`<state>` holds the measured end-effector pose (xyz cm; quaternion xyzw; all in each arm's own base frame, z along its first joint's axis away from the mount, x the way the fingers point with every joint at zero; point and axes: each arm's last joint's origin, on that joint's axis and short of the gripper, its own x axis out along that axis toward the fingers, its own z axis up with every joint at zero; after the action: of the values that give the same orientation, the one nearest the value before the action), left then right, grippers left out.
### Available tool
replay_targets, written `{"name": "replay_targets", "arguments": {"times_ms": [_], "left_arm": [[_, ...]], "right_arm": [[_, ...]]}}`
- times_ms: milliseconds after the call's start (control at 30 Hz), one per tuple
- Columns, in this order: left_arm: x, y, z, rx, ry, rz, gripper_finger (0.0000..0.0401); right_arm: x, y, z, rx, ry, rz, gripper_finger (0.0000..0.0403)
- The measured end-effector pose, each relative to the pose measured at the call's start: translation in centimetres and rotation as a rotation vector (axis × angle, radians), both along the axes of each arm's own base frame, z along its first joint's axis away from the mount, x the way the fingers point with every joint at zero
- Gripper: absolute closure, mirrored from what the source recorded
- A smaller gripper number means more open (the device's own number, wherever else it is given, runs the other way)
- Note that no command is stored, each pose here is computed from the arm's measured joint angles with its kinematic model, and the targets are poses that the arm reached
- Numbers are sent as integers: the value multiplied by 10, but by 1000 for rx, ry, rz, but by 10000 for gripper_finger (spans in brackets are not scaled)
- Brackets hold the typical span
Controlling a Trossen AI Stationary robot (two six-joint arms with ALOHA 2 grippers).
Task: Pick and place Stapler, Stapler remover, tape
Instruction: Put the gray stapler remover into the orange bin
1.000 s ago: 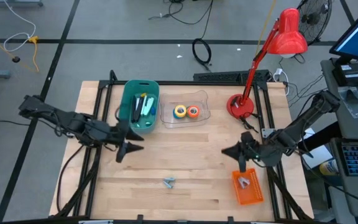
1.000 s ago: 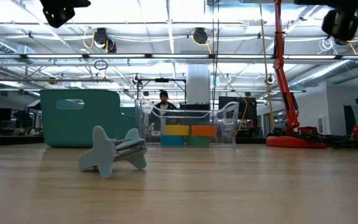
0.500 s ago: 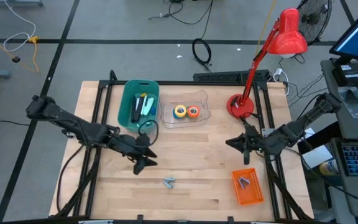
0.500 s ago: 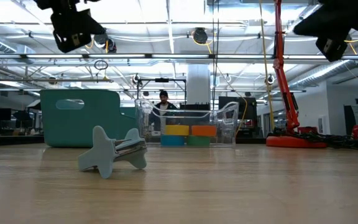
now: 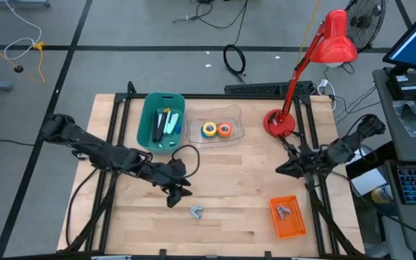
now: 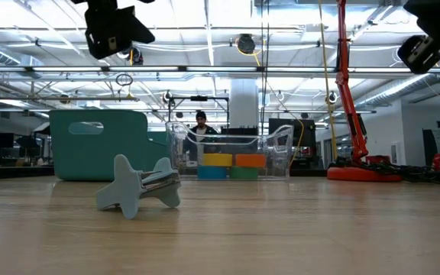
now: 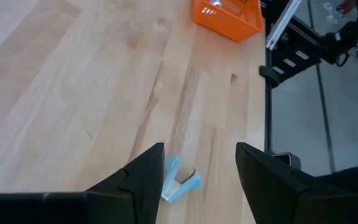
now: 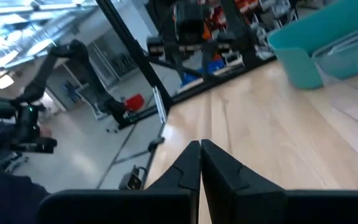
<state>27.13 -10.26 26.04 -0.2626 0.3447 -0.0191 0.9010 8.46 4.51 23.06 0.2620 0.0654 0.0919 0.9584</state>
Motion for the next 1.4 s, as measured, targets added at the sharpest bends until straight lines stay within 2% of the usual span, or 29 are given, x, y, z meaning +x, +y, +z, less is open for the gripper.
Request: {"name": "replay_targets", "arguments": {"times_ms": [167, 333, 567, 733, 1100, 1400], "left_arm": [[11, -16, -3, 15, 25, -26, 199], [25, -32, -23, 44, 91, -47, 199], [50, -44, -56, 207, 142, -180, 199], [57, -41, -79, 244, 206, -264, 199], [67, -24, -90, 253, 226, -370, 199], [72, -20, -100, 248, 246, -381, 199]], "right_arm": [[-6, -4, 0, 11, -51, 0, 399], [-6, -4, -5, 5, -48, -1, 399], [-4, -3, -13, 6, -24, -2, 399], [-4, -3, -14, 38, -16, -1, 399], [-4, -3, -13, 50, -15, 0, 399], [-4, -3, -13, 50, -15, 0, 399]]}}
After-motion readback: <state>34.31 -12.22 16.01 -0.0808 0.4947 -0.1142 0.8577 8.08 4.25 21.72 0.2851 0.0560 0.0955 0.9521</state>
